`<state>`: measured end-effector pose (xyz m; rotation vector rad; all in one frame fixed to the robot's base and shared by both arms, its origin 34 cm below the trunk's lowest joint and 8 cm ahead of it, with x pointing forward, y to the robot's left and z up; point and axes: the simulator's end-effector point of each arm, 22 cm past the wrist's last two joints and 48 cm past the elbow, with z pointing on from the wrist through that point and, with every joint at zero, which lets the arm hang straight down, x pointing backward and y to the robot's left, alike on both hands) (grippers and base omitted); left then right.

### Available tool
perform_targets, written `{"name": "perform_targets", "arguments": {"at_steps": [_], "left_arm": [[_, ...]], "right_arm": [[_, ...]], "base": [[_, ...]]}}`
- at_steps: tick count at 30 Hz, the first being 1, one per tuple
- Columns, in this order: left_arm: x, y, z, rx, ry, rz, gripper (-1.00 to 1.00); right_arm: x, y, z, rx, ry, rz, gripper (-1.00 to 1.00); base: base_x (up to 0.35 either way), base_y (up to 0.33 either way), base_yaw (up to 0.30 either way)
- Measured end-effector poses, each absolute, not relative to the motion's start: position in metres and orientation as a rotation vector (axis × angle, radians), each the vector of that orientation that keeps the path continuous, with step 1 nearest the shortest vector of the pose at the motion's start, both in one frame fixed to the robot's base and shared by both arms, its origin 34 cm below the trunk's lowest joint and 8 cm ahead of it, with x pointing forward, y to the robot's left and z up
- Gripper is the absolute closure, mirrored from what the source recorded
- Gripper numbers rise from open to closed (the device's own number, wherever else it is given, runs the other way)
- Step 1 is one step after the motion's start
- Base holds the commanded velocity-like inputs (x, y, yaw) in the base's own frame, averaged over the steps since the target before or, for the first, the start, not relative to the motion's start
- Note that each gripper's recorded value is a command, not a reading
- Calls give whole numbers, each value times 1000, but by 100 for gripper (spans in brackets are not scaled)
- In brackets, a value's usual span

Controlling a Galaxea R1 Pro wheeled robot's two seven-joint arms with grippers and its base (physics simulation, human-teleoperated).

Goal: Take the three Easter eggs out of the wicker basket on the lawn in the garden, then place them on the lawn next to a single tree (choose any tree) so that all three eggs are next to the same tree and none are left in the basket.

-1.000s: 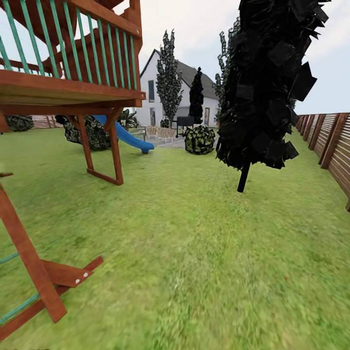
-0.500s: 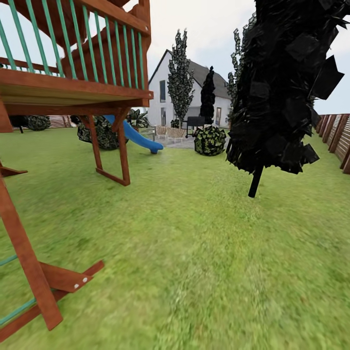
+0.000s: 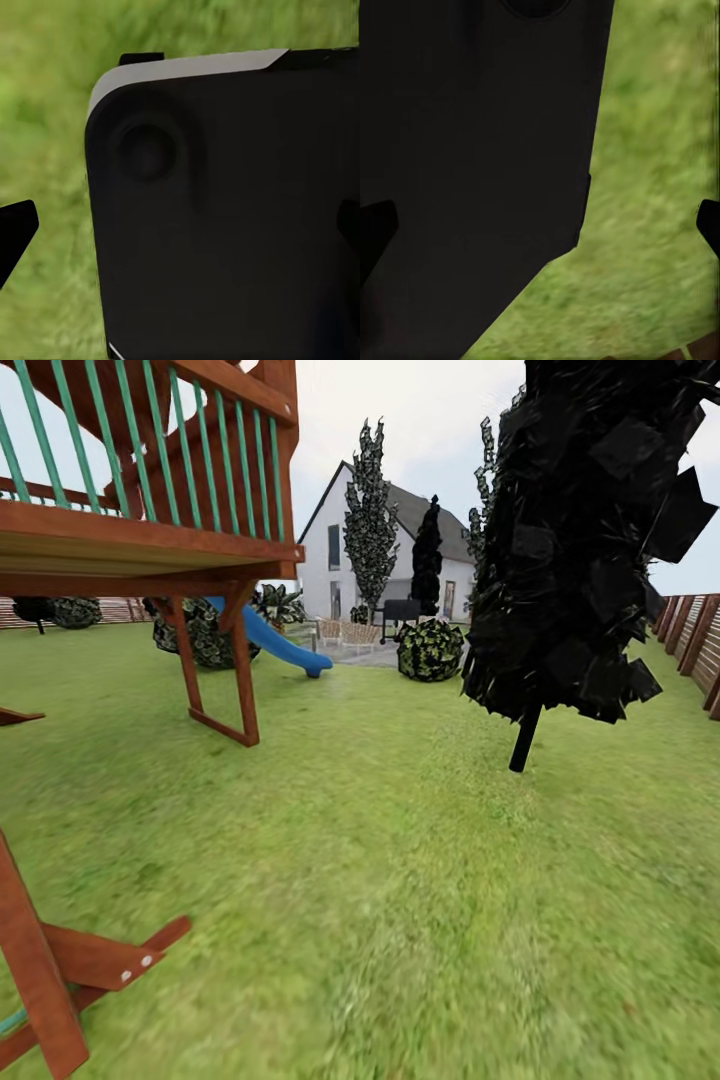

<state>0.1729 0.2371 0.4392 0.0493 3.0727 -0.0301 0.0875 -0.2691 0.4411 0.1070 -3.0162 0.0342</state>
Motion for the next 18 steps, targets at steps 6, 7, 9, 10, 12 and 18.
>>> {"name": "perform_targets", "arguments": {"at_steps": [6,7,9,10,12,18], "left_arm": [[173,237,439,49,3072,-32,-100],[173,237,439,49,3072,-32,-100],[173,237,439,49,3072,-32,-100],[173,237,439,49,3072,-32,-100],[173,237,439,49,3072,-32,-100],[173,238,439,50,3072,-30,-100]], "right_arm": [[88,-269,441,107,-3016,34,-100],[88,-269,441,107,-3016,34,-100],[88,-269,441,107,-3017,34,-100],[88,-269,441,107,-3016,34,-100],[88,-269,441,107,-3017,34,-100],[88,-269,441,107,-3017,34,-100]], "base": [[275,-171,0],[275,-172,0],[275,-172,0],[275,-172,0],[275,-170,0],[282,-143,0]]}}
